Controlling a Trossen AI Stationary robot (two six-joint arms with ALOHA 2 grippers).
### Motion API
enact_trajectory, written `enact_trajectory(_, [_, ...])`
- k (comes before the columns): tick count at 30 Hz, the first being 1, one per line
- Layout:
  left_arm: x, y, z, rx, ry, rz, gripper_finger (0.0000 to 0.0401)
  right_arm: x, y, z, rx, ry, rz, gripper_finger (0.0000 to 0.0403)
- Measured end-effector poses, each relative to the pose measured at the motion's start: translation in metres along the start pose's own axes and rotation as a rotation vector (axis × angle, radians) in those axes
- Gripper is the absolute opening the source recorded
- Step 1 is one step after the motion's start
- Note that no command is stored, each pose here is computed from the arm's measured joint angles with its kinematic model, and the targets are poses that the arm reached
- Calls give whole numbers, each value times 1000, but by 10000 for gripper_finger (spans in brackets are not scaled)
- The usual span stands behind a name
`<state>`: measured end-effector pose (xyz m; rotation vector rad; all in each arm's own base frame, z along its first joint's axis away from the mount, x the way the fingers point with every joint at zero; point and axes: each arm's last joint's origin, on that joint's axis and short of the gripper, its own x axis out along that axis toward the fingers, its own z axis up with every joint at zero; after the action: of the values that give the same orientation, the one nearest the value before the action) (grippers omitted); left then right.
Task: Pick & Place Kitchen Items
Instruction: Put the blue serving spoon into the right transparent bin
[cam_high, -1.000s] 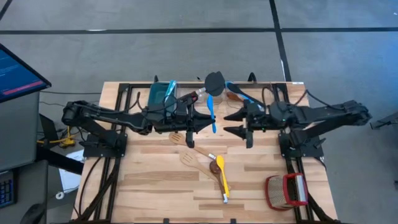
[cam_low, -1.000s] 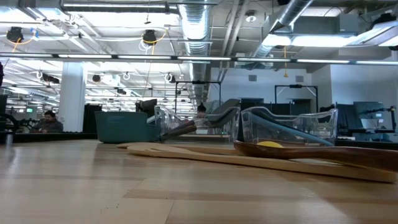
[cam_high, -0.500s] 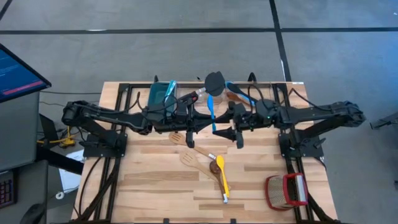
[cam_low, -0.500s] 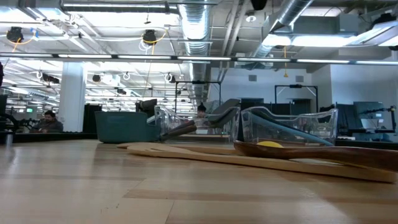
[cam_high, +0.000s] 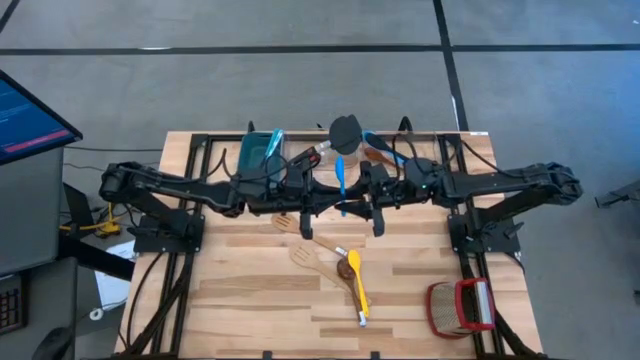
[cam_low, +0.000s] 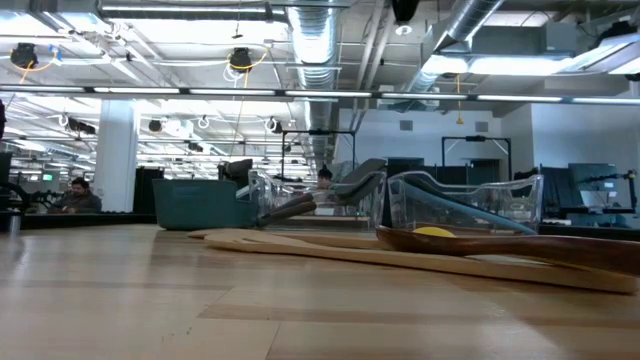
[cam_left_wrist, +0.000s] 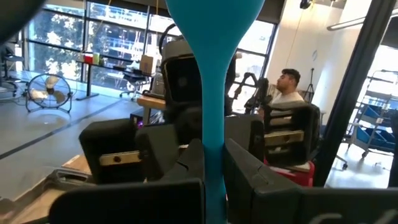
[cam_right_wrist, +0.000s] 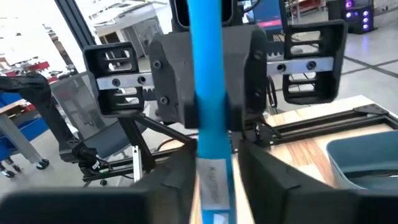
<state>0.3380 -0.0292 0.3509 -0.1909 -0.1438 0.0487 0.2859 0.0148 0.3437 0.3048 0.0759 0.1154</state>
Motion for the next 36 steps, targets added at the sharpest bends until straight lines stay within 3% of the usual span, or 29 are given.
enact_trajectory(4, [0, 0, 1, -11, -9, 4, 8, -5, 2, 4, -18, -14, 4, 52])
enact_trajectory(12, [0, 1, 1, -2, -6, 6, 19, -7, 2, 4, -27, -4, 0, 52])
enact_trajectory(29, [-2, 3, 5, 15, -38, 100, 168, -11, 2, 5, -47, 12, 14, 52])
enact_trajectory(36, [-12, 2, 19, 25, -62, 96, 193, -43, -1, 21, -92, -10, -104, 52])
